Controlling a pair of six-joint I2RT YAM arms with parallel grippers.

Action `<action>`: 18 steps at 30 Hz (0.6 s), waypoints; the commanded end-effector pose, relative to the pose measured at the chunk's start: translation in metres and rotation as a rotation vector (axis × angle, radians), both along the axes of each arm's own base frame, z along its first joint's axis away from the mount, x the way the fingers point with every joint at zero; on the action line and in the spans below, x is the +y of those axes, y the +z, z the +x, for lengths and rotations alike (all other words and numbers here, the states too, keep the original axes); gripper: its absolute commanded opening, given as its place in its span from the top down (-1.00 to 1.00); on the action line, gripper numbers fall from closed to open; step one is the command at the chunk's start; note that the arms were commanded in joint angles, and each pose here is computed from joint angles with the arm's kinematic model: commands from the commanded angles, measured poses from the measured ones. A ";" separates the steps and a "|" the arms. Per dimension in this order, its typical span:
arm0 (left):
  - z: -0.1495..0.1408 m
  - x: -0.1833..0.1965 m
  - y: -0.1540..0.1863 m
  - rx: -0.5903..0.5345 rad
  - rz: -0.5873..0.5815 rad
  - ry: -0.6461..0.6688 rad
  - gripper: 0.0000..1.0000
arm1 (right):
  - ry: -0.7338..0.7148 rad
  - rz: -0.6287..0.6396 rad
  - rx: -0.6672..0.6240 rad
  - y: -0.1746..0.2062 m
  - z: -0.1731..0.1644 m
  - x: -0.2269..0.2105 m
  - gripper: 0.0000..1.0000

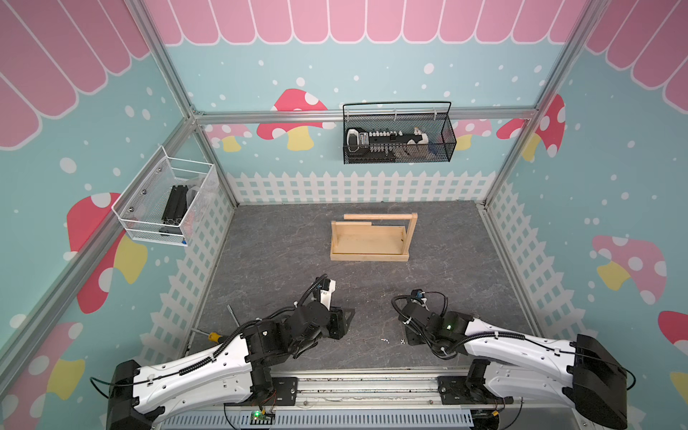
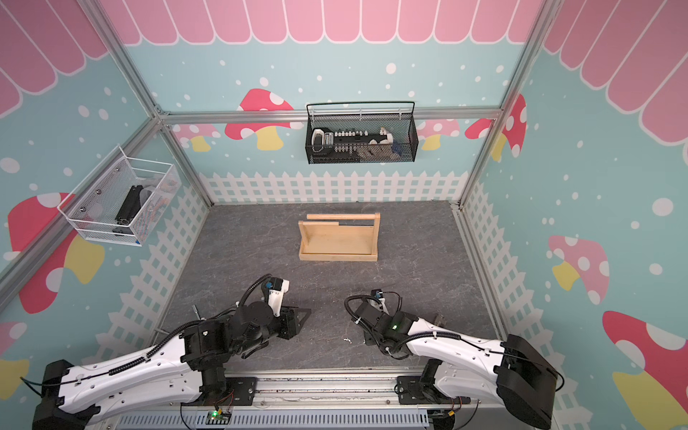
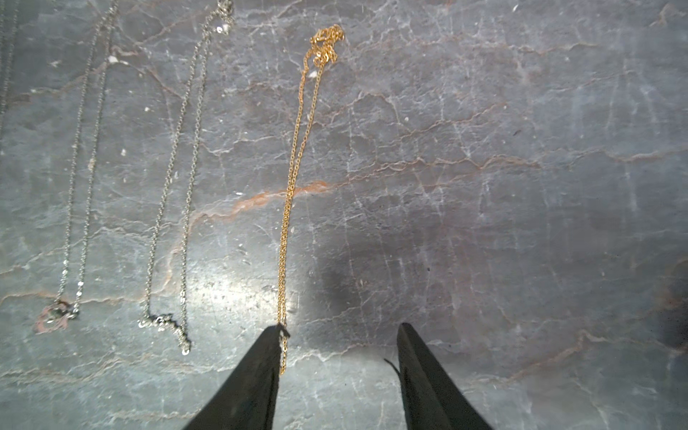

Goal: Take the necklace off the jewelry display stand
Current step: Adjust the necklace at the center of the board.

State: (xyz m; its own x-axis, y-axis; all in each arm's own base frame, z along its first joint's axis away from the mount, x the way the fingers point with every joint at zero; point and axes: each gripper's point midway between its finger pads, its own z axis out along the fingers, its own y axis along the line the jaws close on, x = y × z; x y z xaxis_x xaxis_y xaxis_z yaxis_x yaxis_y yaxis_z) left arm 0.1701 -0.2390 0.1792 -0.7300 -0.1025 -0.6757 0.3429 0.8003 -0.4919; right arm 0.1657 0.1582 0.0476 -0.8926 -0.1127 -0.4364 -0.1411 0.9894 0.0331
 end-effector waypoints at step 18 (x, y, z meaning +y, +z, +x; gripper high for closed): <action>-0.003 0.012 -0.016 0.025 0.031 0.028 0.01 | -0.022 -0.020 0.082 -0.022 0.001 0.019 0.09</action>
State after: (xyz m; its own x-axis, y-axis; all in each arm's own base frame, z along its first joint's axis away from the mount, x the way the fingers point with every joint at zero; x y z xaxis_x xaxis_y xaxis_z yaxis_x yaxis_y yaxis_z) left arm 0.1658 -0.2301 0.1681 -0.7428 -0.0997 -0.6620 0.3255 0.8102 -0.4874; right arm 0.1661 0.1671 0.0253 -0.9254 -0.0972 -0.3664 -0.1052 0.9944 0.0020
